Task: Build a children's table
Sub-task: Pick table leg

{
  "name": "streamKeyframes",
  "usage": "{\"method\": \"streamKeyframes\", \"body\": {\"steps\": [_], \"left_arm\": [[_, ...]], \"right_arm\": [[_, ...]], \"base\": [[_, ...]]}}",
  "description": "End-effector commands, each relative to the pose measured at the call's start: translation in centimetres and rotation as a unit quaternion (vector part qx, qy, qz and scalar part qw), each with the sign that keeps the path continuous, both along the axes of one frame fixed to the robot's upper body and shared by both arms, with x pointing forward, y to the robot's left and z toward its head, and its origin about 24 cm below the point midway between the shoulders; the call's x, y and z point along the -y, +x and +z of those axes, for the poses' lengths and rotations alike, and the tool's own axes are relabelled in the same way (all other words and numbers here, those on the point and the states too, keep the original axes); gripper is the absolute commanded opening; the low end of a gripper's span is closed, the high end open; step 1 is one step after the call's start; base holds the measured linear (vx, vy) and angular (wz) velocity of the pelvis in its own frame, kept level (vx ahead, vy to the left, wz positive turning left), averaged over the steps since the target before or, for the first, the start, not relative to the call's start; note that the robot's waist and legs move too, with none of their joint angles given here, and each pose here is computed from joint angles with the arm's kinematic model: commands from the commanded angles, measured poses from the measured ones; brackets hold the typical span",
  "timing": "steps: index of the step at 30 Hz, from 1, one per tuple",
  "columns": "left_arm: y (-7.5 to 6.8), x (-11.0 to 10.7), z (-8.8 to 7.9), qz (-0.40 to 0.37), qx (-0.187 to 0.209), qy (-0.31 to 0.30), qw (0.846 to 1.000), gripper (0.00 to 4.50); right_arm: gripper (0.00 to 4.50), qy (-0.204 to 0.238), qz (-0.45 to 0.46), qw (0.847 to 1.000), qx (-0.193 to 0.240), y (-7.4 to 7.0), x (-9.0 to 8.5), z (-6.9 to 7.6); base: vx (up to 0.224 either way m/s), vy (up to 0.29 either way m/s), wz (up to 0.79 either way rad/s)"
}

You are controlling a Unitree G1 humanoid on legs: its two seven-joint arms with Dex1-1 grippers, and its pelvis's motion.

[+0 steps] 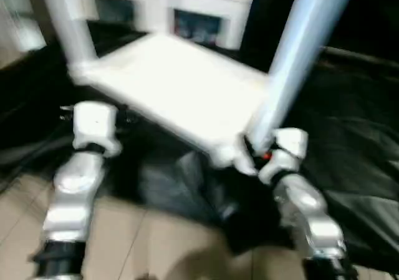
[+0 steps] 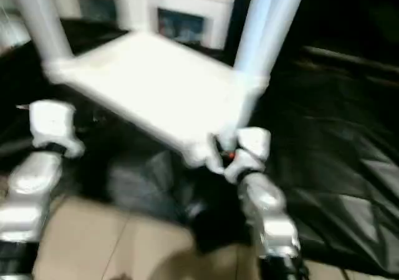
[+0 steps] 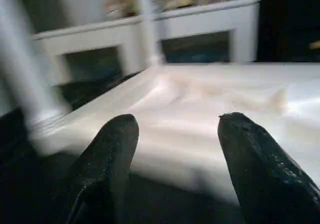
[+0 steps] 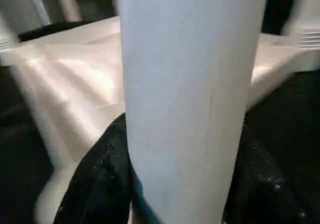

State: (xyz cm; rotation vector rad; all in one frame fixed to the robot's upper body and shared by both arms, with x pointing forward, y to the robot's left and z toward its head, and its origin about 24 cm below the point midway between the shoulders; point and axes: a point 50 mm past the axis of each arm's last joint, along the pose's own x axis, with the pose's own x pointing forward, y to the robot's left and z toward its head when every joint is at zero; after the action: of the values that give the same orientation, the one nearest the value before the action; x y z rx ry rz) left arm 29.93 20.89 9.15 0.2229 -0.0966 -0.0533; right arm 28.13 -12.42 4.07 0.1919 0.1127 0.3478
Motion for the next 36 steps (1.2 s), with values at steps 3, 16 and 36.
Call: {"method": "streamKeyframes", "body": {"steps": [3, 16, 36], "left_arm": [[0.1, 1.9, -0.1, -0.041, -0.001, -0.011, 0.999, 2.98], [-0.2, 2.2, -0.2, -0.102, -0.011, -0.016, 0.995, 2.98], [2.1, 0.0, 2.5, -0.246, -0.047, 0.072, 0.965, 3.72]], "right_arm": [[1.91, 0.006, -0.028, 1.0, 0.005, -0.1, 1.7, 0.3], [1.91, 0.045, -0.016, 0.998, 0.027, -0.4, 2.1, 1.3], [1.91, -0.03, 0.161, 0.986, 0.04, 2.0, 3.8, 3.6]], "base": [[0.237, -0.092, -0.58], [0.111, -0.017, -0.39], [-0.033, 0.042, -0.11]]}}
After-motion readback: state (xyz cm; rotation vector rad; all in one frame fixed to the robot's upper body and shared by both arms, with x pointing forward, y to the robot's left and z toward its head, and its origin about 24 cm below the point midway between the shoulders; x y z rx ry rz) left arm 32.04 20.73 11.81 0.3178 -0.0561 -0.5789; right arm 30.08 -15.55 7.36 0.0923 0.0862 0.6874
